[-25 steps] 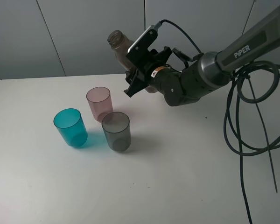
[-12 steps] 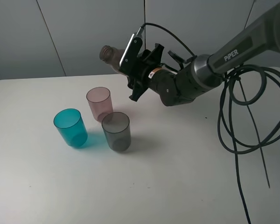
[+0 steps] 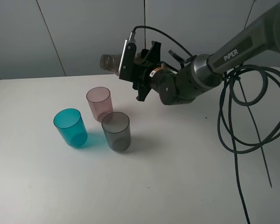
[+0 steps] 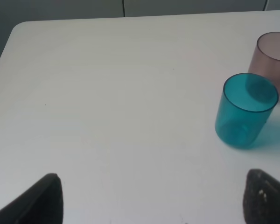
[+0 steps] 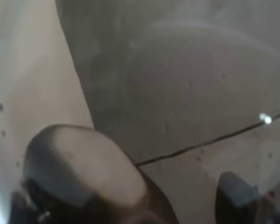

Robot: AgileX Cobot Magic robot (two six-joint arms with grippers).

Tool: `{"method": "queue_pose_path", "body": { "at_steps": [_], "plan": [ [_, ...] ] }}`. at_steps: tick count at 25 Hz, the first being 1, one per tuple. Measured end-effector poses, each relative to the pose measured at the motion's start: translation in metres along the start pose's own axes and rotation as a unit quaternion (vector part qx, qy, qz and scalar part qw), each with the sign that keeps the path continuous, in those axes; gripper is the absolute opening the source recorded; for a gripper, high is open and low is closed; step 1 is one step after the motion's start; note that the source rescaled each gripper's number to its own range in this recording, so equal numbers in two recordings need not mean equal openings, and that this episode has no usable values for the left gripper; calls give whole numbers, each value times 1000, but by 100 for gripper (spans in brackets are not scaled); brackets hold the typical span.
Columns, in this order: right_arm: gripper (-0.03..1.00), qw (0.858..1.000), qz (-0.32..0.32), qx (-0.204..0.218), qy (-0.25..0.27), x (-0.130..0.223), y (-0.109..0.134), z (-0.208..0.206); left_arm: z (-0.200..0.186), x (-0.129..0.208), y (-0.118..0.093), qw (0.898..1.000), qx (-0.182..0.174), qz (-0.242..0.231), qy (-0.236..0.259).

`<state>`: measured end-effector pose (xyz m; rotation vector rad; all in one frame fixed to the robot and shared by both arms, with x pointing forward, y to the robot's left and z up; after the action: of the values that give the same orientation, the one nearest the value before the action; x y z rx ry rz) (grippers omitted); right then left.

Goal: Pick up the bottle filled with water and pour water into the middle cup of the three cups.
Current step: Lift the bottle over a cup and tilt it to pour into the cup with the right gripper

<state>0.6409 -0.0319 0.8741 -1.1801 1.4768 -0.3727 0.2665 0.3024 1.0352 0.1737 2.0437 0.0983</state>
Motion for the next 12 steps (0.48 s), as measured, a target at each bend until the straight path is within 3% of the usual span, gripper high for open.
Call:
{"method": "queue_pose_path", "body": {
  "at_steps": [12],
  "plan": [
    [0,1000,-2,-3,4,4,9,12,0,0,0,1000,0,0,0]
  ]
}}
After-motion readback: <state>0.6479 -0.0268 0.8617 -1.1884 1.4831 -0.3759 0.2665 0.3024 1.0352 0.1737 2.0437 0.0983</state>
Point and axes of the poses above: a point on each arm's last joint axis where the gripper is mounted, z pointing out along that axis toward the gripper, y along the wrist's bending axis when the last joint is at zero, x = y × z, the point moved 4 cm from there along z, pointing out along that axis toward the gripper, and after that the axes turned 10 degrees about z, right-handed, at the moved point
